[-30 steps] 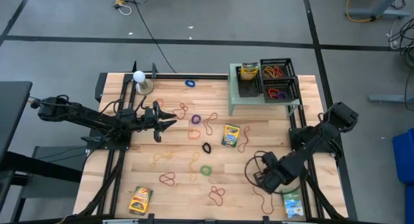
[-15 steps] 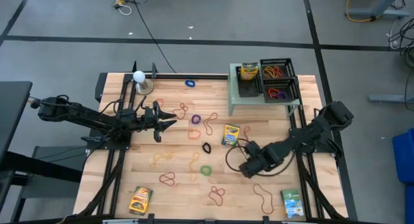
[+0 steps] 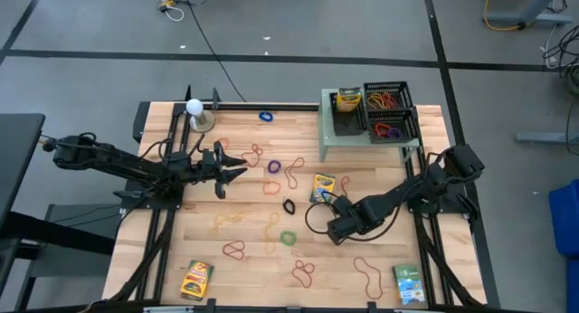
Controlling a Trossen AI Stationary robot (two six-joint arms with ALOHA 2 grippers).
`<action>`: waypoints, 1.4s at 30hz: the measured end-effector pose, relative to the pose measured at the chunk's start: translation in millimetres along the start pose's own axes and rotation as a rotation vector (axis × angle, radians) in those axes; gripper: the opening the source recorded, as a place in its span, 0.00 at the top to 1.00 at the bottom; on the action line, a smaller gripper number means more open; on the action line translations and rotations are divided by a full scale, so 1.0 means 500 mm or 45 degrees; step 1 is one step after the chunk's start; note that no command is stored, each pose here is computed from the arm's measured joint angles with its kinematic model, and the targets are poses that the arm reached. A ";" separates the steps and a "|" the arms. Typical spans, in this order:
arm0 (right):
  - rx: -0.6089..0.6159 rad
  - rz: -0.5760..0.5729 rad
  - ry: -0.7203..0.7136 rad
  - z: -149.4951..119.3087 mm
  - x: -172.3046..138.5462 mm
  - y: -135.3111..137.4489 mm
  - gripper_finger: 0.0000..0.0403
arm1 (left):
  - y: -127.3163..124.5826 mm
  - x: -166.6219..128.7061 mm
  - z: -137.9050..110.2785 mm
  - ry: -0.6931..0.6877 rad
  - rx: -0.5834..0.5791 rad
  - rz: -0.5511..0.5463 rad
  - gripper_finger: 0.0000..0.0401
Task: Pick & Place Office Desk Supplies
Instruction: Put the right green spring keychain into the bottom right black bin on the shelf
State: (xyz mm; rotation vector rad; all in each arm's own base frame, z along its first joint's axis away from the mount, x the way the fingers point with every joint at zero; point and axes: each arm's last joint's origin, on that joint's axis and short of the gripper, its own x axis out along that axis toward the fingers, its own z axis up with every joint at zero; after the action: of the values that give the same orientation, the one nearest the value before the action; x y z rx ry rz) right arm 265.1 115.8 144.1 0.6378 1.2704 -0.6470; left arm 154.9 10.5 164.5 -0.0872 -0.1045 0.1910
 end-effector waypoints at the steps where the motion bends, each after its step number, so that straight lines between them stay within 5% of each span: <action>1: -0.001 -0.002 0.001 0.000 0.000 0.000 0.83 | 0.000 0.000 0.000 0.000 0.000 0.000 0.69; 10: -0.003 -0.072 0.031 0.000 -0.013 -0.018 0.55 | 0.000 0.000 0.000 0.000 0.000 0.001 0.69; 18: -0.022 -0.065 -0.017 0.006 -0.048 -0.033 0.44 | 0.000 0.000 0.000 0.000 0.000 0.000 0.69; 27: 0.034 0.075 -0.090 -0.012 -0.006 -0.080 0.44 | 0.000 0.000 0.000 0.001 0.000 0.000 0.69; 34: 0.059 0.157 -0.154 -0.019 -0.038 -0.099 0.45 | 0.000 0.000 0.000 0.000 0.000 0.000 0.69; 42: -0.020 0.081 -0.075 -0.023 0.008 -0.119 0.60 | 0.000 0.000 0.000 0.000 0.000 0.000 0.69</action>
State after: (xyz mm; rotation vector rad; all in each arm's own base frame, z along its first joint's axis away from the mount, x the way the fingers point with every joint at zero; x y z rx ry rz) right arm 214.3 84.3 134.0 0.6393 1.1948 -0.5987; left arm 154.9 10.5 164.4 -0.0872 -0.1043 0.1911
